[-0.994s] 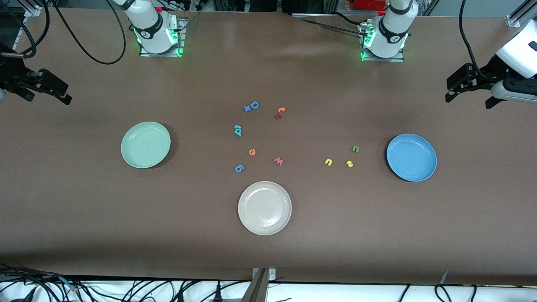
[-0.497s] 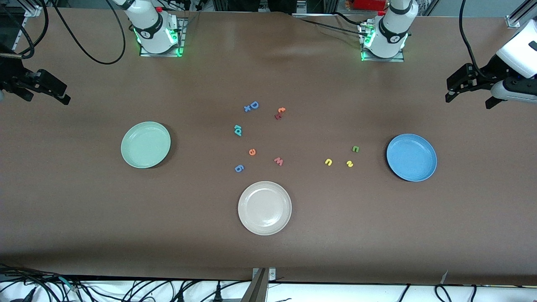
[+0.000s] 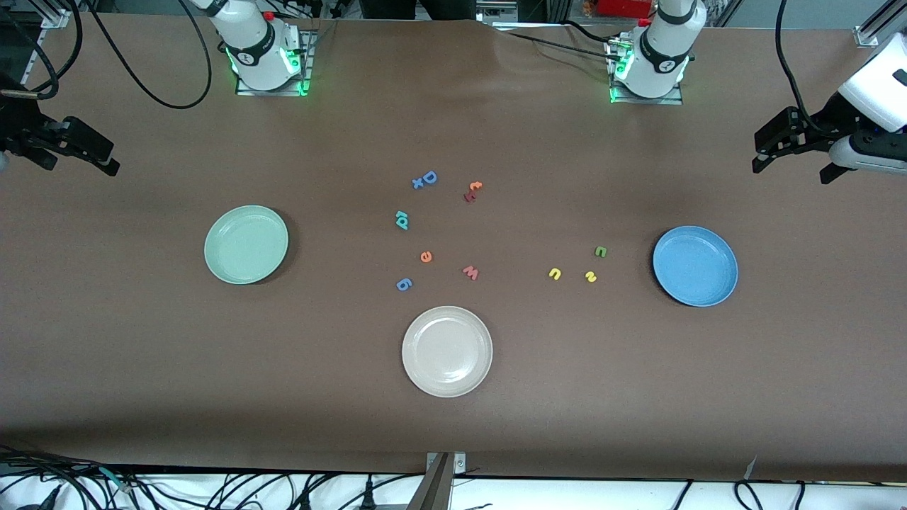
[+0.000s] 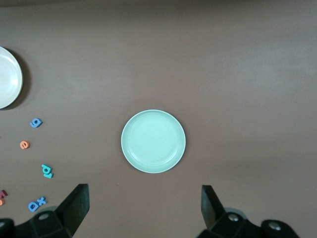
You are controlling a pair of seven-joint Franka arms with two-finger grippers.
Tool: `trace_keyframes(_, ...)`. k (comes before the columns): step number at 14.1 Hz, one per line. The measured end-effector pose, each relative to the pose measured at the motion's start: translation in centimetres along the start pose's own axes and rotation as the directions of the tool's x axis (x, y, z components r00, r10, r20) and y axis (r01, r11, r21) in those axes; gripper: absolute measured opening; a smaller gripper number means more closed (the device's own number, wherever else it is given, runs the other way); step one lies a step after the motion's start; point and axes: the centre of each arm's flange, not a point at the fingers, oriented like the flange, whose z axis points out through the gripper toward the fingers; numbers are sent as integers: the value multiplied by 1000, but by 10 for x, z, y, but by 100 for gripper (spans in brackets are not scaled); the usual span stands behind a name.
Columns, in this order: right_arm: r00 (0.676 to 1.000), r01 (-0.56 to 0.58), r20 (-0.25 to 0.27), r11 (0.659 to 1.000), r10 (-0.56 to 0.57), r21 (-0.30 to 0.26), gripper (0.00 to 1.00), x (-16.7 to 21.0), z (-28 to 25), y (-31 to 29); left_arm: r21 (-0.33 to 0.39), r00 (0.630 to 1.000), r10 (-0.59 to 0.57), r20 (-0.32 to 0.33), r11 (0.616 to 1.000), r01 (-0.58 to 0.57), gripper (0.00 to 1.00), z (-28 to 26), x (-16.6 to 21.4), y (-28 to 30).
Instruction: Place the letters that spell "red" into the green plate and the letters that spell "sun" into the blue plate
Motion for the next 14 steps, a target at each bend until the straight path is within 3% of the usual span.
trace_keyframes(6, 999, 9, 33, 1000, -9, -2, 100, 5, 14, -5, 0, 1000, 0, 1, 1000, 0, 100, 22, 3, 0)
trace_keyframes(10, 991, 66, 121, 998, -65, -7, 100, 3, 51, -71, 0, 1000, 6, -1, 1000, -6, 100, 50, 7, 4)
trace_keyframes(14, 977, 26, 214, 998, -15, -52, 100, -6, 115, -165, -3, 1000, 28, 0, 1000, -28, 100, 64, 8, 17)
